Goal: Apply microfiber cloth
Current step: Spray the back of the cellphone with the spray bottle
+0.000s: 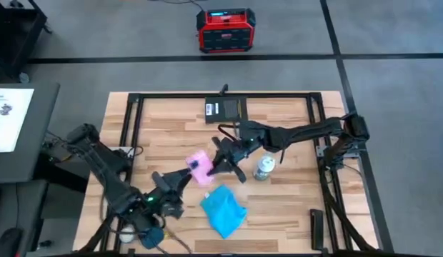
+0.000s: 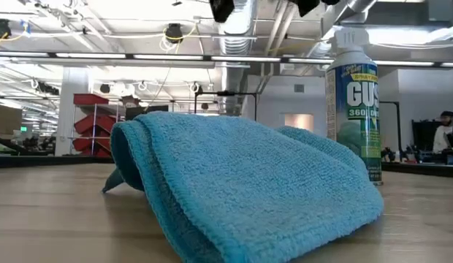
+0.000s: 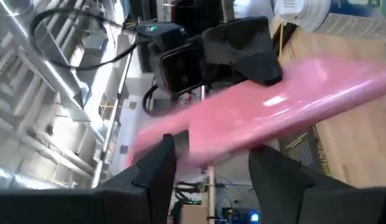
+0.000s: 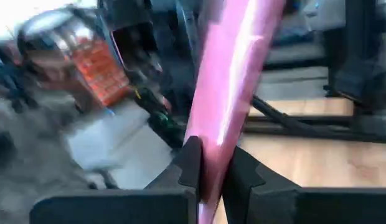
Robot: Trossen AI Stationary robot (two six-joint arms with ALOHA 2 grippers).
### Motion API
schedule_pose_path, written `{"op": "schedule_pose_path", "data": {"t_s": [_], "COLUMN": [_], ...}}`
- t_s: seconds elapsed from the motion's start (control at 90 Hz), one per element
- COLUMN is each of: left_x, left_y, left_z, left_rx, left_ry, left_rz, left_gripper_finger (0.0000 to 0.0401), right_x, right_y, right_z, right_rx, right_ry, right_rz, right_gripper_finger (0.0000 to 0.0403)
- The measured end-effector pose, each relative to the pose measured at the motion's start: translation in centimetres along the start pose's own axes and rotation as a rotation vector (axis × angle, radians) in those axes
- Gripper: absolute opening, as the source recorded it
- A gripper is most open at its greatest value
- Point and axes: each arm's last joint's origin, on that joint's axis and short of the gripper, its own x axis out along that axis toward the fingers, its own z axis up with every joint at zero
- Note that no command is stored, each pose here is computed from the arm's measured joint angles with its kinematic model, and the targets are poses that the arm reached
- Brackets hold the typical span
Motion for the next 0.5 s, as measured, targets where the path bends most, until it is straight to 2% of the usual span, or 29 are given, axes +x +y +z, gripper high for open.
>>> {"op": "schedule_pose_path", "data": {"t_s": [0.078,0.189,0.278,0.356,0.5], "left_x": [-0.4,-1.3,-1.7,-2.1,-1.9], "left_y": [0.4,0.4,2.1,3.1,2.8], "left_z": [-0.5,-1.0,-1.5,-2.3,-3.6], "left_rx": [-0.017,-0.047,-0.188,-0.325,-0.441], "left_ry": [-0.013,-0.049,-0.061,-0.074,-0.064], "left_rz": [0.001,-0.042,-0.046,-0.058,-0.124], "left_gripper_finger": [0.0163,0.0163,0.0163,0.0163,0.0163], "right_x": [0.1,-0.1,-0.3,-0.6,-2.1], "right_y": [-0.5,-0.3,0.2,0.4,1.4], "right_z": [-1.0,-0.2,0.3,0.5,1.8], "right_rx": [0.006,-0.014,-0.026,-0.035,-0.083], "right_ry": [0.064,0.023,0.005,0.016,0.017], "right_rz": [-0.09,-0.073,-0.051,-0.085,-0.159], "right_gripper_finger": [0.001,0.001,0.001,0.001,0.001]}}
